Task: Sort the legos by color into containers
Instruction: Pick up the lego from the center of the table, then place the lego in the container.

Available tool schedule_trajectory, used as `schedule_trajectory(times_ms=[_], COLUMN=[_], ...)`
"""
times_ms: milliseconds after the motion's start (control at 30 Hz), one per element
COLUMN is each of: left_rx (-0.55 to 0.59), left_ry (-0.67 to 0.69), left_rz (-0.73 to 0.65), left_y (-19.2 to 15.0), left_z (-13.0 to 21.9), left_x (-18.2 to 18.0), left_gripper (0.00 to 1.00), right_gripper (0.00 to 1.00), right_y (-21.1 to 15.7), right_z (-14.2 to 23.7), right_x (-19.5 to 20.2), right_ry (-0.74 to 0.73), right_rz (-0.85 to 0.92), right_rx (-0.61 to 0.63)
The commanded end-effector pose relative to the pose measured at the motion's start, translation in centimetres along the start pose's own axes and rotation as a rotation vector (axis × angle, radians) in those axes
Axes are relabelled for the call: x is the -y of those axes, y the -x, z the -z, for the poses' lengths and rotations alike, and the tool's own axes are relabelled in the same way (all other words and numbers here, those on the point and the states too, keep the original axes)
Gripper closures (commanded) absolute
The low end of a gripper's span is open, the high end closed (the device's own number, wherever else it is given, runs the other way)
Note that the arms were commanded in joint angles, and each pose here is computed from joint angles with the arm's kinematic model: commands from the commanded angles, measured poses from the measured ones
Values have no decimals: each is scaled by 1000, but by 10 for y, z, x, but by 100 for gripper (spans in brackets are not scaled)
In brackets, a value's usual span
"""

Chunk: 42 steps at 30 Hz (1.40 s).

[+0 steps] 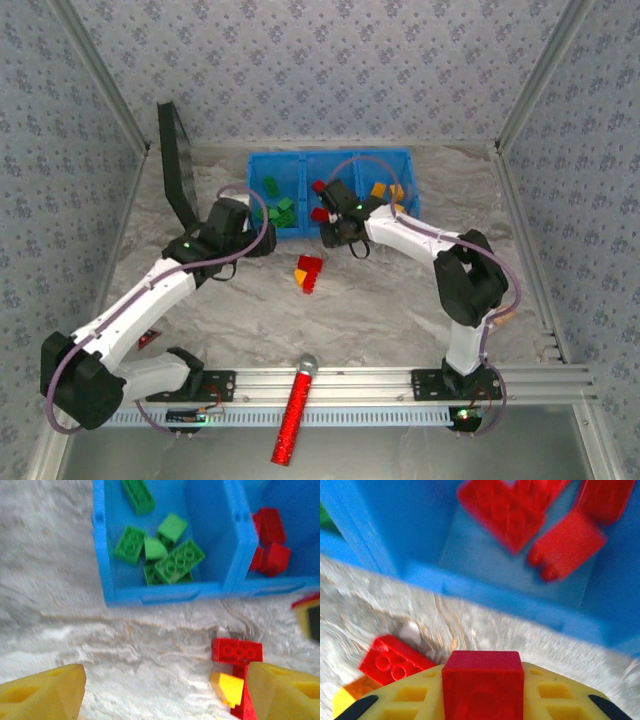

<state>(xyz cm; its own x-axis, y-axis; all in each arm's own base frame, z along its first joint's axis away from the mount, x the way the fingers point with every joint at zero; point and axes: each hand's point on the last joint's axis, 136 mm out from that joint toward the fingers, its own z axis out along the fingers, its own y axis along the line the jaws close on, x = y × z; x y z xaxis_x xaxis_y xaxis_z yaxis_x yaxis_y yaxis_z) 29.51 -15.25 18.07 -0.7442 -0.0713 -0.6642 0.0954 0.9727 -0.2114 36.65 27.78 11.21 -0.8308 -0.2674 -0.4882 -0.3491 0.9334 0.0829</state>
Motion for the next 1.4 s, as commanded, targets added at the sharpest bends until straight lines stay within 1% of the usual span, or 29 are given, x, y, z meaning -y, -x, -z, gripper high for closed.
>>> schedule_trajectory(times_ms=[0, 67, 200, 367, 633, 900, 967, 1133, 1300, 1367], left_rx=[-59, -103, -175, -265, -337, -391, -399, -406, -415, -422], left_ry=[-76, -102, -114, -119, -108, -67, -64, -50, -32, -21], left_rz=[114, 122, 74, 14, -9, -35, -37, -35, -30, -32], left_y=[-18, -28, -45, -68, -92, -113, -115, -119, -123, -125], left_z=[-14, -23, -36, -50, -64, -72, -73, -79, -87, -91], left_x=[12, 20, 35, 51, 58, 58, 59, 58, 57, 56], left_gripper=[16, 16, 16, 18, 20, 21, 21, 21, 22, 22], right_gripper=[67, 67, 67, 67, 67, 66, 63, 54, 42, 40], right_y=[26, 40, 60, 72, 78, 71, 70, 69, 68, 68], right_z=[22, 22, 15, -8, -44, -73, -77, -79, -76, -73], right_x=[12, 14, 18, 25, 35, 39, 40, 41, 38, 38], right_ry=[-49, -58, -75, -93, -81, -119, -122, -127, -108, -101], right_rz=[63, 66, 66, 61, -3, 28, 31, 37, 51, 57], right_rx=[43, 61, 83, 73, 29, -28, -32, -36, -38, -32])
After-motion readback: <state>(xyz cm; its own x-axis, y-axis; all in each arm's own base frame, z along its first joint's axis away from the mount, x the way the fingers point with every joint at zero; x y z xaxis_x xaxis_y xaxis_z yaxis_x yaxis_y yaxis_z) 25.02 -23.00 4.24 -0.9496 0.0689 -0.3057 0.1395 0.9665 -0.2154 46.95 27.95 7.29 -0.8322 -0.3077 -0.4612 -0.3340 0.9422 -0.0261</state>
